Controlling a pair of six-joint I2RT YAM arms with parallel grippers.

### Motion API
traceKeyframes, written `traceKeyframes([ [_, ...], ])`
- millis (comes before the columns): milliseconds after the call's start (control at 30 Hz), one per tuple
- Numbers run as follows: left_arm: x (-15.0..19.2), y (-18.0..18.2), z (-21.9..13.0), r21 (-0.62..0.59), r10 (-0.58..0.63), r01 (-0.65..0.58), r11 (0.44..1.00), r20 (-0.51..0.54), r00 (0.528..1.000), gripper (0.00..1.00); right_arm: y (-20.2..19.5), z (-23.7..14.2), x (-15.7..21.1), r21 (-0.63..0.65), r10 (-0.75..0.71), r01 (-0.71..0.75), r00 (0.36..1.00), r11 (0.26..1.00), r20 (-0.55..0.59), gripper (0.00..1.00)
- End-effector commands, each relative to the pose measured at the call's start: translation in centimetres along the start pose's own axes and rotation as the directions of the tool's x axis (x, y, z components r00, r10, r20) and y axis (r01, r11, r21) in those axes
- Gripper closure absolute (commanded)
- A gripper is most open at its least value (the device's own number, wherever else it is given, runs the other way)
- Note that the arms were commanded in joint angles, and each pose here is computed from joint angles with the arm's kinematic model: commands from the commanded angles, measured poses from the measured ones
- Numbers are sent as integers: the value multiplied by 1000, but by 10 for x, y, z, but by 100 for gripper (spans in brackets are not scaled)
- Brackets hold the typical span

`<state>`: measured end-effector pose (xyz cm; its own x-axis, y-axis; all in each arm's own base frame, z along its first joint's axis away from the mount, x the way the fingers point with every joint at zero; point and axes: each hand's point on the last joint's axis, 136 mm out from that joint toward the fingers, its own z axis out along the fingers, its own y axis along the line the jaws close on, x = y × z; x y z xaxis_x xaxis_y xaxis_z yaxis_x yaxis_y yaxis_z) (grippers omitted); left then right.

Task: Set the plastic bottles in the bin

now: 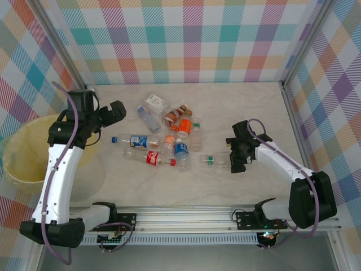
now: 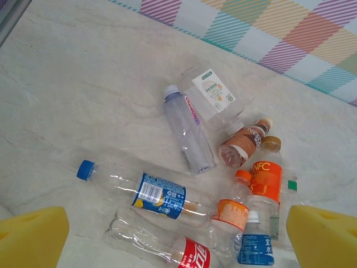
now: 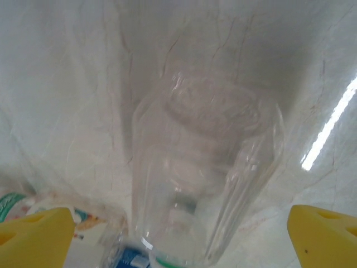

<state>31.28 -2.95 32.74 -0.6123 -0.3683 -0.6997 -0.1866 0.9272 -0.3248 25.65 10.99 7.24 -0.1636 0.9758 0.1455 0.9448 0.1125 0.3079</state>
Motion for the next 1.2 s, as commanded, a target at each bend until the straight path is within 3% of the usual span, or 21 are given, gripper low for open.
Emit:
traceKeyframes([
  [0,1,-6,5,25,39,-38,999,-9,999,0,2,14,-14,8,80,-81,995,997,59,4],
  [100,2,-5,9,17,40,-39,999,-26,999,0,5,24,-12,36,65,-67,997,997,52,7],
  [300,2,-4,12,5,21,-21,1000,-26,999,0,7,40,-10,40,77,-78,997,996,28,25],
  [433,3,-9,8,37,-7,8,999,-28,1000,0,7,40,-18,26,63,-64,997,998,42,31],
  [633,6,-34,-8,191,-50,55,980,-30,998,0,23,29,-20,-67,-30,33,999,997,42,40],
  [800,11,-67,-21,370,-30,53,928,-67,997,0,45,5,-22,-169,-167,181,981,969,96,50],
  [933,15,-89,-29,453,17,16,891,-68,998,0,66,-14,-17,-264,-276,301,952,916,131,53],
  [1167,29,-128,-32,569,105,-37,822,-87,991,0,124,-64,3,-385,-542,608,794,695,276,55],
])
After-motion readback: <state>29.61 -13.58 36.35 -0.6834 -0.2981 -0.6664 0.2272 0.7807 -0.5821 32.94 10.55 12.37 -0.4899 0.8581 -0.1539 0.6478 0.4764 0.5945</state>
